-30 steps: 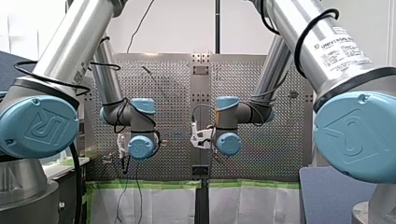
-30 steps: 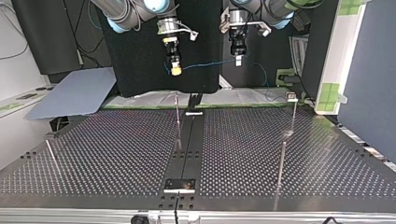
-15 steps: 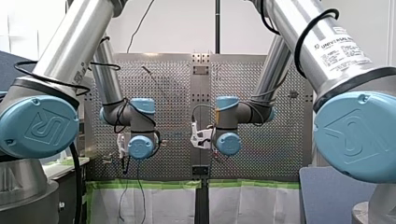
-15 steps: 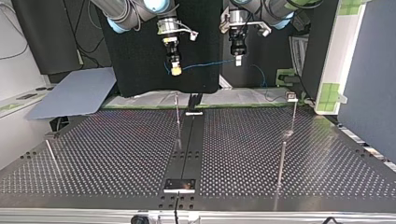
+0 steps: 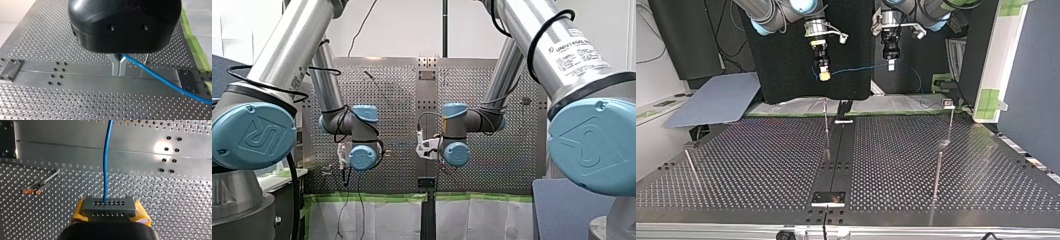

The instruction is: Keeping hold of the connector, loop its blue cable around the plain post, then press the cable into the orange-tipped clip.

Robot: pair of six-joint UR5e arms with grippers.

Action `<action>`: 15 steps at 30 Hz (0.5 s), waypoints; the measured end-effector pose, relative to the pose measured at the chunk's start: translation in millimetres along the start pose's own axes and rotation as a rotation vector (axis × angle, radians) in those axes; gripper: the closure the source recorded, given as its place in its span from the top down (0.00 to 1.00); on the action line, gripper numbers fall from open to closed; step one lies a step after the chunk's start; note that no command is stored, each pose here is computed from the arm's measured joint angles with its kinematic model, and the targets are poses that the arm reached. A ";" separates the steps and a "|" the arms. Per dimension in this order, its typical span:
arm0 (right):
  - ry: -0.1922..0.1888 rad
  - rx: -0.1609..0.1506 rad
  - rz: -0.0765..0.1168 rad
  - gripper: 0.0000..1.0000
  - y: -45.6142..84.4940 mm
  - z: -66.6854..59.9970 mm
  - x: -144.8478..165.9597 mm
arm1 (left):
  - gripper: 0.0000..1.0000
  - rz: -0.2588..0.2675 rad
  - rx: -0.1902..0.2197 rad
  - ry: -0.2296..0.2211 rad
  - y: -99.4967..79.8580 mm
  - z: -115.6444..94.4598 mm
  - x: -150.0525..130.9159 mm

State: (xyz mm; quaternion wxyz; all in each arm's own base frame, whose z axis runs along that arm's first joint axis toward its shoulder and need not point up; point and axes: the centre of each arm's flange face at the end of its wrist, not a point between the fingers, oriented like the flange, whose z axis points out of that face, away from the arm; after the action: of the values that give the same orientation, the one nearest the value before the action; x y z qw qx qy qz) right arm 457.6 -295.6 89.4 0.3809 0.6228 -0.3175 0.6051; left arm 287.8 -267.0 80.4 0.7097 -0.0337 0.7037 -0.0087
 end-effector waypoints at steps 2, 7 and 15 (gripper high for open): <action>0.000 0.000 0.000 0.00 0.0 0.0 0.0 | 0.03 0.000 0.000 0.000 0.0 0.0 0.0; 0.000 0.000 0.000 0.00 0.0 0.0 0.0 | 0.03 0.000 0.000 0.000 0.0 0.0 0.0; 0.000 0.000 0.000 0.00 0.0 0.0 0.0 | 0.00 0.000 0.000 0.000 0.0 0.0 0.0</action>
State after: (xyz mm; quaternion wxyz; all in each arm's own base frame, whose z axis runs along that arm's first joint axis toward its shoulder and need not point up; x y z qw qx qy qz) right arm 457.6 -295.6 89.4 0.3809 0.6229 -0.3176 0.6051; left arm 287.8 -267.0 80.4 0.7097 -0.0337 0.7037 -0.0087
